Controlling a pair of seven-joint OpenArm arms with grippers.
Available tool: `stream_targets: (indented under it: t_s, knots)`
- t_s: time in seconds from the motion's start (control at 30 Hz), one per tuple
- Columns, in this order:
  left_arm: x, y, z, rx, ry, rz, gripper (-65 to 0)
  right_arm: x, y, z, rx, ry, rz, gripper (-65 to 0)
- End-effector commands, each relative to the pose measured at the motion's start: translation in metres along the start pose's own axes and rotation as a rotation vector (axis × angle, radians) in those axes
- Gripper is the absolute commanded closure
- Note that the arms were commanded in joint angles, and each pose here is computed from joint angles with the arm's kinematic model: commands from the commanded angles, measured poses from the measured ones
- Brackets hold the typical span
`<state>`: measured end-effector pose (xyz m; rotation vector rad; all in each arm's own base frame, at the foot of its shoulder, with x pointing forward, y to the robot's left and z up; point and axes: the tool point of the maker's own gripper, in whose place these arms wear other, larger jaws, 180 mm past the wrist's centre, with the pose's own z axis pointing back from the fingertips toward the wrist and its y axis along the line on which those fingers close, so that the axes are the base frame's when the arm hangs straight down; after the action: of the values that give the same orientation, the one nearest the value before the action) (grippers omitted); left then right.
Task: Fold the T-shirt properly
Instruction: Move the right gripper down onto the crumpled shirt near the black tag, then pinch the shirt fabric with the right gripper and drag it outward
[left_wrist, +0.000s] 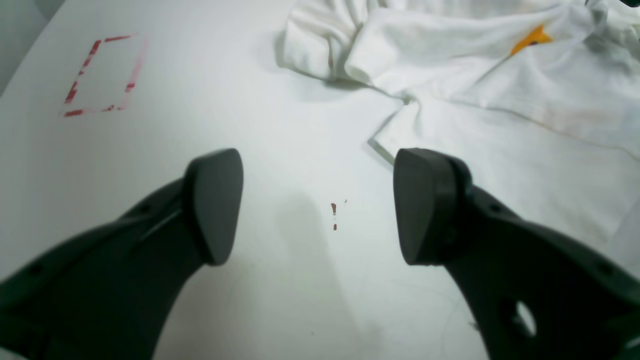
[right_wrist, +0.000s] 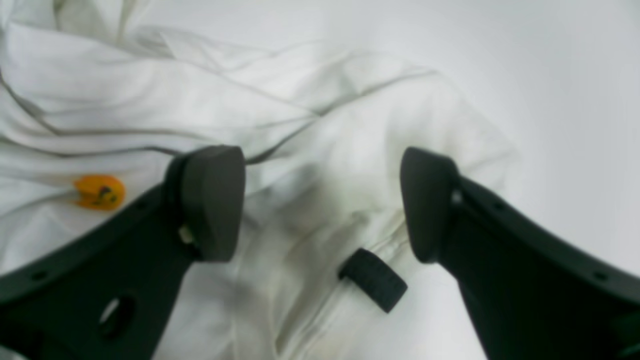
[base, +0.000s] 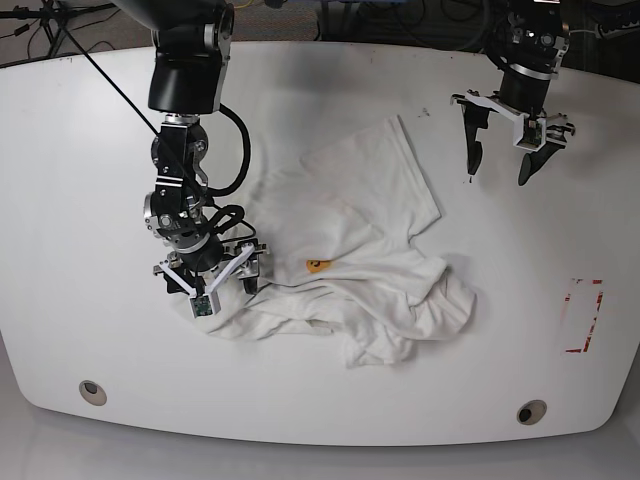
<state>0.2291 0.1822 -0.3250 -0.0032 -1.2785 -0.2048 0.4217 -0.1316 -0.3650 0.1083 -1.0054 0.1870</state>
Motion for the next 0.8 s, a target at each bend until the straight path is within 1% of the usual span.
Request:
stream_targets:
  t_s: [0.0,0.2,0.53,0.77]
  knots:
    - [0.011,0.000,0.002,-0.001,-0.041,0.001,-44.0,0.019,0.000,-0.004,0.022,-0.052,0.012,-46.4]
    - [0.012,0.000,0.002,0.000,-0.039,0.001,-44.0,0.013,0.001,-0.008,0.037,-0.040,0.004,-46.4]
    - [0.013,0.002,0.001,0.000,-0.048,-0.002,-44.1,-0.001,0.006,-0.015,0.070,-0.024,-0.058,-46.5]
    - [0.013,0.003,0.001,0.002,-0.047,-0.003,-44.0,-0.006,0.011,-0.017,0.064,-0.008,-0.051,-46.3]
